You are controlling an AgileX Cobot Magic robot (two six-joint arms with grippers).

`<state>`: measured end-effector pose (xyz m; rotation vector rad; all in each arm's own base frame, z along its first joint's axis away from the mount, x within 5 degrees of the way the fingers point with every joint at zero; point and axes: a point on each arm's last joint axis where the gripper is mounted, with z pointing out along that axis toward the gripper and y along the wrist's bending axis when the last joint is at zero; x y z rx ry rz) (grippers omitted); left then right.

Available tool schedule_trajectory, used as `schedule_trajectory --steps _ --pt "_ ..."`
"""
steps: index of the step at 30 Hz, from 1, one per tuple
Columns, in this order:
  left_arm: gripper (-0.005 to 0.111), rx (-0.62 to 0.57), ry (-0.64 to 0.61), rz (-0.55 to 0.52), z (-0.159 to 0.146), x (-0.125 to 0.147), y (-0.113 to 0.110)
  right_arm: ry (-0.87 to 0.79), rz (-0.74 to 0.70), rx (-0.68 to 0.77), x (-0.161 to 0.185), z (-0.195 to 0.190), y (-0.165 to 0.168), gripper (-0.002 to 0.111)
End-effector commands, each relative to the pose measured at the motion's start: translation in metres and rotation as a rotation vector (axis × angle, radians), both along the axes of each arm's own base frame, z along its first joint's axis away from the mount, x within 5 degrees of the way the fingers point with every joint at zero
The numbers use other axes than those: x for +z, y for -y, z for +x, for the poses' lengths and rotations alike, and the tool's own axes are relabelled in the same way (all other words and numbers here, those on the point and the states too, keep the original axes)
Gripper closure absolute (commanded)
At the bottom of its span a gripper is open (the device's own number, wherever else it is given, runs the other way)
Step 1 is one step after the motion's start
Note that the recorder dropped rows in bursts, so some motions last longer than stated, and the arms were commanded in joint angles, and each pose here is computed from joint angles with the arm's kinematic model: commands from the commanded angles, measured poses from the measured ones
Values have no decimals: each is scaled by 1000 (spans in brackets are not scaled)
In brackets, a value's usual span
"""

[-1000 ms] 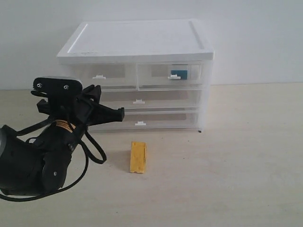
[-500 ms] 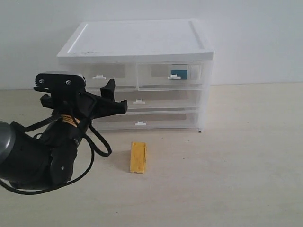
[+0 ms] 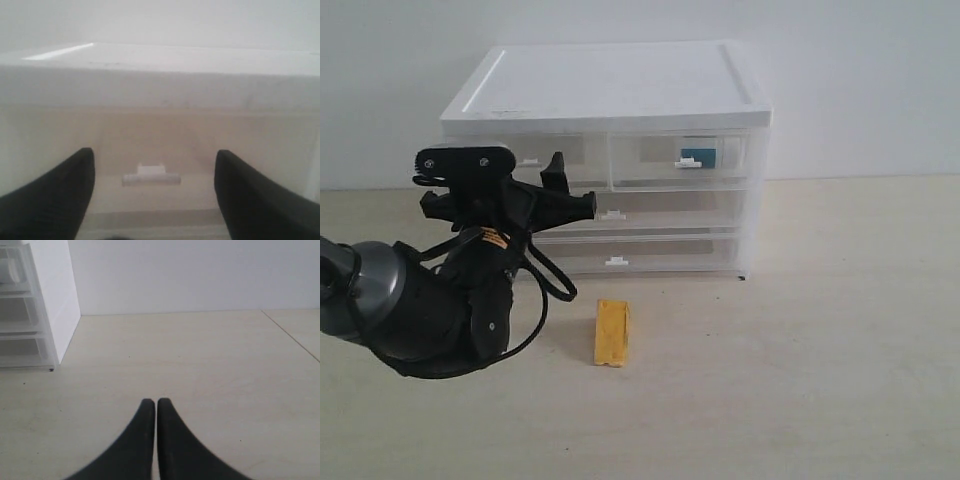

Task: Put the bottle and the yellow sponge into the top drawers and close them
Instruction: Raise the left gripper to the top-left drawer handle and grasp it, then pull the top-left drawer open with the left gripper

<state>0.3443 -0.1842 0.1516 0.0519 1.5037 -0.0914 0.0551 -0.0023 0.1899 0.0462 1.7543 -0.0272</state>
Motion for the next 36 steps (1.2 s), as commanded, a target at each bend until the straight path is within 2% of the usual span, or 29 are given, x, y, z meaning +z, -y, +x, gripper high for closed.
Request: schedule_trajectory --steps 1,6,15,17,22,28,36 --pt "43 -8 25 31 4 2 -2 9 -3 3 0 0 0 108" --pt "43 0 -15 40 12 0 -12 9 -3 3 0 0 0 108" --pt "44 -21 -25 32 16 1 -12 9 -3 3 0 0 0 108" --pt "53 -19 -35 31 16 0 -12 9 -3 3 0 0 0 108" --pt "103 -16 -40 30 16 -1 -13 9 -3 3 0 0 0 108" --pt "102 8 -47 17 13 -2 -12 10 9 1 -1 0 0 108" --pt "102 13 -19 43 -19 -2 -6 10 9 1 -1 0 0 108"
